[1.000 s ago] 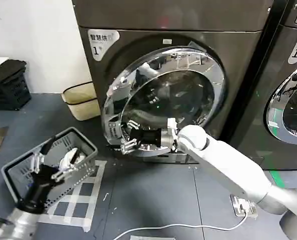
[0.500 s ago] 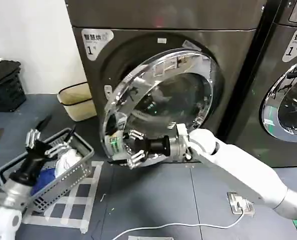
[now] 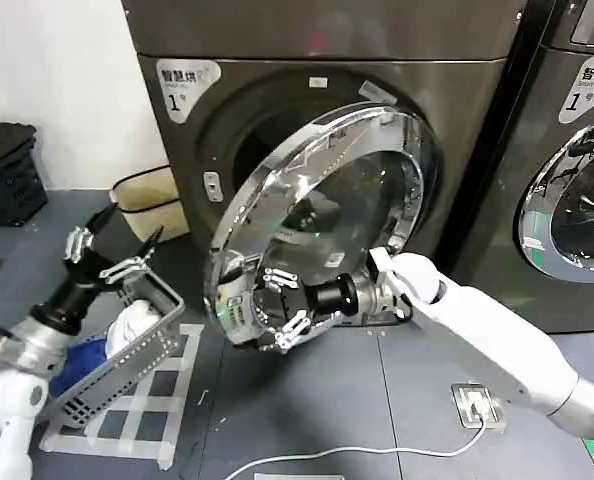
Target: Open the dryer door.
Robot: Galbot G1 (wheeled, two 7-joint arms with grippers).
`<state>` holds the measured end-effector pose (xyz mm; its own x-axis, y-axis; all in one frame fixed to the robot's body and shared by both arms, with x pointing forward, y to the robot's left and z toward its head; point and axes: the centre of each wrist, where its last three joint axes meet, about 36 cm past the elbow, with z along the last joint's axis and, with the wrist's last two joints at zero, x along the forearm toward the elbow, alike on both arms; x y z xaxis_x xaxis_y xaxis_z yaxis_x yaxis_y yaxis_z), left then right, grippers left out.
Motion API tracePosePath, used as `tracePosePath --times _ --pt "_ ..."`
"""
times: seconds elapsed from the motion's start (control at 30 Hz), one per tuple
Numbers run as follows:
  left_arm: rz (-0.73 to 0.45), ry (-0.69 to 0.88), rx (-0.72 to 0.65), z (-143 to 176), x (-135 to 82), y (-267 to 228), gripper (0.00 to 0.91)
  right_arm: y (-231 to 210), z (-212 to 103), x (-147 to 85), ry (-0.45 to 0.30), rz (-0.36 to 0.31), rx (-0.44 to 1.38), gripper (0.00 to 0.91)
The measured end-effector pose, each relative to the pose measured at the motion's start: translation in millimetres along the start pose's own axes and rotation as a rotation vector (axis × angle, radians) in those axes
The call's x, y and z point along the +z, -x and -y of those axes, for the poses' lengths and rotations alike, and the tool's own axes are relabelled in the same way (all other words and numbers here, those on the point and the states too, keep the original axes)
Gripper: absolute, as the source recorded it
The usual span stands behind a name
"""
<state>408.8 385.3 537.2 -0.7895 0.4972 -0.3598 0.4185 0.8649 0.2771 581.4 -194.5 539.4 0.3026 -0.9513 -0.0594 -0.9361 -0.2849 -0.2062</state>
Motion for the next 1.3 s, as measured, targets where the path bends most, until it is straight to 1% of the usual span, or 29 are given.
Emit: tracePosePath --times 0.17,0.37,0.67,1.3 --pt "-0.001 -0.008 0.029 1.8 3.0 9.8 0.907 -7.4 0.4 -1.9 -0.007 -0.004 -0.010 0.907" --pt "0.000 -0.019 0.071 6.0 7.4 23.6 0.907 -19.0 0.3 -3.9 -0.021 -0.026 0.009 0.907" --pt "0.000 -0.034 0.133 13.6 15.4 43.7 0.907 -40.6 -3.2 -9.0 -0.026 -0.041 0.026 0.907" --pt "0.011 -0.068 0.206 23.7 32.4 81.9 0.907 -86.8 -27.0 -24.6 -0.046 -0.074 0.112 0.907"
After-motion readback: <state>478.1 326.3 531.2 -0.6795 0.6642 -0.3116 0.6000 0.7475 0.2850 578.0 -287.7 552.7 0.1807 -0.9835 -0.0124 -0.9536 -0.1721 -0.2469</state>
